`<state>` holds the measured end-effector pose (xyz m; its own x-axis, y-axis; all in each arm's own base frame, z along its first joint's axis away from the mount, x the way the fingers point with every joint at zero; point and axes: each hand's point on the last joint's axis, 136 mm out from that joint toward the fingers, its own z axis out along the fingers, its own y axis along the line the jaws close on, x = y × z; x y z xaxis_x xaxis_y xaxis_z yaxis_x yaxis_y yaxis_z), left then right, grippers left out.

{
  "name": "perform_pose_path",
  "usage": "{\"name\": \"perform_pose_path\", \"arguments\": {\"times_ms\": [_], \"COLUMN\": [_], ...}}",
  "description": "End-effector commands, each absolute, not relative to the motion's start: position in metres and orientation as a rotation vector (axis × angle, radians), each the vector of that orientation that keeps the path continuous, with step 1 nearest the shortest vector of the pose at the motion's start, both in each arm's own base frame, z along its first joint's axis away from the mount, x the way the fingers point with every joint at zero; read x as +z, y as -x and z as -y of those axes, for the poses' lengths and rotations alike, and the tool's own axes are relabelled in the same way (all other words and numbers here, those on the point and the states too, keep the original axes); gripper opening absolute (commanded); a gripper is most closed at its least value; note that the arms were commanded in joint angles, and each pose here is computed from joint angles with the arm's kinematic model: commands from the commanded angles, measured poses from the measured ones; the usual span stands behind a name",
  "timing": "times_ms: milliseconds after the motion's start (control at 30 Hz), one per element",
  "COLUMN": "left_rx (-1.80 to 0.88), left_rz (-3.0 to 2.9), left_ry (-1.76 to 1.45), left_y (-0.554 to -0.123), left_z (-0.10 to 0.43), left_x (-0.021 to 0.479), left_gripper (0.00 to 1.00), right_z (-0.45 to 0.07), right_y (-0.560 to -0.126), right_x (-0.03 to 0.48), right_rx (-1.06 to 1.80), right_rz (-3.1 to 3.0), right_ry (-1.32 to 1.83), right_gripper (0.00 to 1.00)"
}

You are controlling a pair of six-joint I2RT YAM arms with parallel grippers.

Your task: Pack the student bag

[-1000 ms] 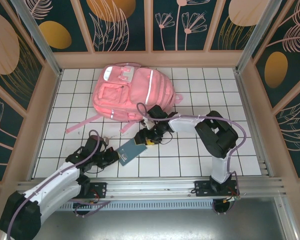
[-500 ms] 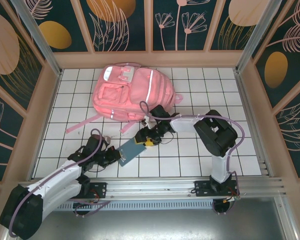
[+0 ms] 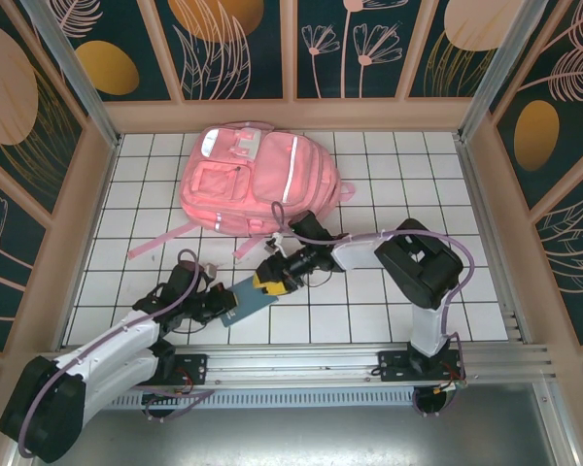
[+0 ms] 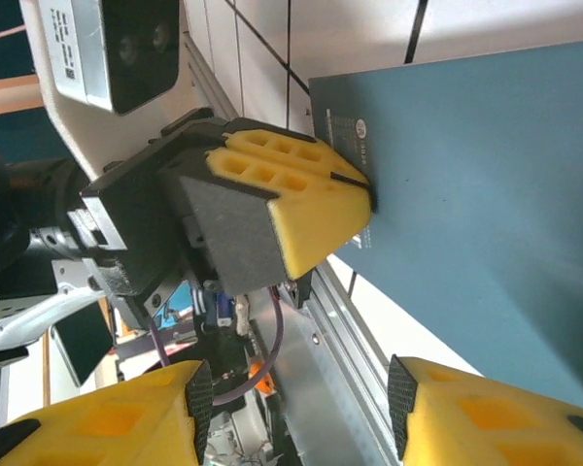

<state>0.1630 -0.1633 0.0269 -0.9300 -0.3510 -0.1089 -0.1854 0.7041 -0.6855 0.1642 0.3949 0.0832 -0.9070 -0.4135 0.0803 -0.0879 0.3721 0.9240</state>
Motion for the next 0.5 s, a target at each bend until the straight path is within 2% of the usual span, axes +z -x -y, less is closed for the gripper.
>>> {"name": "perform_pose_path", "arguments": {"times_ms": [0, 167, 333, 467], "left_rx": [-0.948, -0.681, -0.639, -0.633], "left_rz": [-2.698, -2.732, -2.777, -2.798], "left_ry": [0.47, 0.606, 0.618, 0.652], "left_y": [-0.16, -0.158, -0.146, -0.138], "left_z": [0.152, 0.119, 0.113, 0.11], "left_x": [0.03, 0.043, 0.049, 0.041], "left_gripper": [0.26, 0.29, 0.3, 0.37], "right_z": [-0.388, -0.378, -0.379, -0.38], "right_y": [-0.177, -0.178, -0.175, -0.176], "right_x": [0.071, 0.056, 0.049, 0.047], "right_rx": [-1.436, -1.336, -1.304, -1.301], "right_rz": [2.482, 2.555, 2.561, 2.57], "right_ry": [-0.478, -0.466, -0.489, -0.49], "right_gripper": [0.53, 0.54, 0.54, 0.56]}}
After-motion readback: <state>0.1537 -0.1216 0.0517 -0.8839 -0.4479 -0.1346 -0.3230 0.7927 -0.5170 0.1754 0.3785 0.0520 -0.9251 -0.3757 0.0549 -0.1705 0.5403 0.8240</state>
